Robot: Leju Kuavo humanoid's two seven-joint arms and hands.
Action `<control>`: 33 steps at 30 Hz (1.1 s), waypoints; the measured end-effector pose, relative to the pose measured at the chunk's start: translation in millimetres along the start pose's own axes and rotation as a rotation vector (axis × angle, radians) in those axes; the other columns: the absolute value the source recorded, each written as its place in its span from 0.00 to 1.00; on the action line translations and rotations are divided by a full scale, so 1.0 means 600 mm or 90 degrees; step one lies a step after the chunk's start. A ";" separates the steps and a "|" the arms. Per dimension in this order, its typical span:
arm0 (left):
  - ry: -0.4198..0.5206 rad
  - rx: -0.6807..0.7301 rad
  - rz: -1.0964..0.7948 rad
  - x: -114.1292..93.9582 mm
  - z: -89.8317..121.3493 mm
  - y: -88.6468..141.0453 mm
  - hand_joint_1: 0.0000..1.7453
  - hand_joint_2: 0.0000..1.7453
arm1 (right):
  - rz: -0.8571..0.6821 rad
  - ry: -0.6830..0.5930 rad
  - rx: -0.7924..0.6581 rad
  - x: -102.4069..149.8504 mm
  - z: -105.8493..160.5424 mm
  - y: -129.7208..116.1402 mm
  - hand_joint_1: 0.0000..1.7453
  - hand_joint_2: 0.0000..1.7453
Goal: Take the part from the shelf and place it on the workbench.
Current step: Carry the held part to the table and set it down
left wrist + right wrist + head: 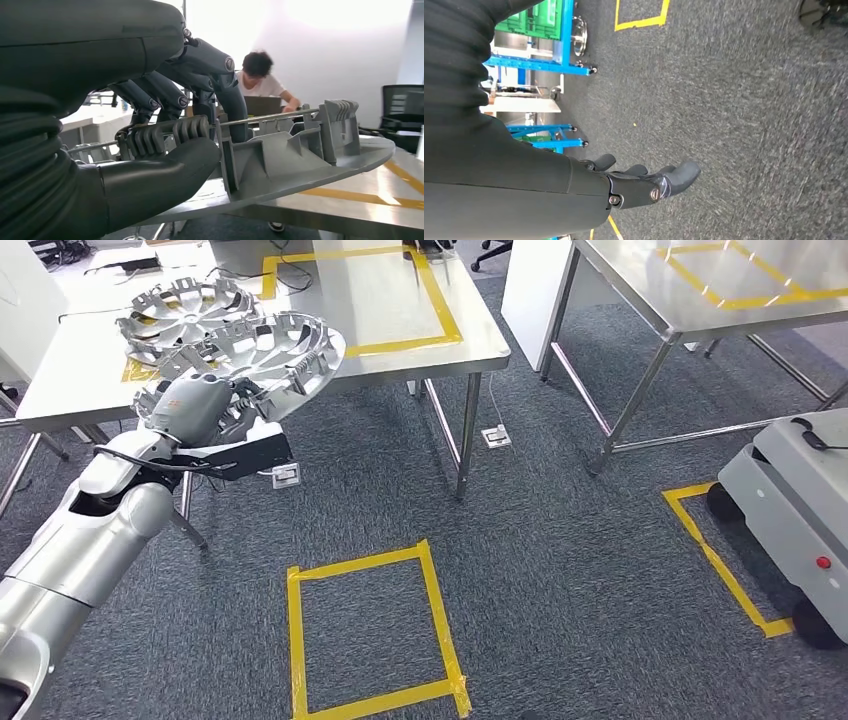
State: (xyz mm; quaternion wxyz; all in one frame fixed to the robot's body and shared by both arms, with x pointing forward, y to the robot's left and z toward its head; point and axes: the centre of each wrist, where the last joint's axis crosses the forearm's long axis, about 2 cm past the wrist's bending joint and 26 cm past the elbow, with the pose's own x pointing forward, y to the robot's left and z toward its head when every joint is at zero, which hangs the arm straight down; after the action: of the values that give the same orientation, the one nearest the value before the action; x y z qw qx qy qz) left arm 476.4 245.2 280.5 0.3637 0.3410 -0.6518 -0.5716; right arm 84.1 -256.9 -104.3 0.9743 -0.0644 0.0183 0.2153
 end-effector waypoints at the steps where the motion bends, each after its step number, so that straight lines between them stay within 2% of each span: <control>1: 0.001 0.001 -0.001 0.000 0.000 0.001 1.00 1.00 | 0.000 0.000 0.000 0.000 0.000 0.000 0.00 1.00; 25: 0.005 -0.013 0.000 -0.007 0.007 -0.014 1.00 1.00 | -0.001 0.006 0.003 -0.007 -0.002 0.004 0.00 1.00; 33: 0.007 -0.009 -0.004 -0.008 0.006 -0.008 1.00 1.00 | -0.002 0.003 0.001 -0.004 -0.001 0.002 0.00 1.00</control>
State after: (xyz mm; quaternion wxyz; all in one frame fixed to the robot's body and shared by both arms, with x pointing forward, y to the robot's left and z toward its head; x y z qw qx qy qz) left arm 476.1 250.6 275.3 0.3679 0.3434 -0.6446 -0.5756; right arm 81.6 -257.1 -104.7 0.9745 -0.0641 0.0208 0.2139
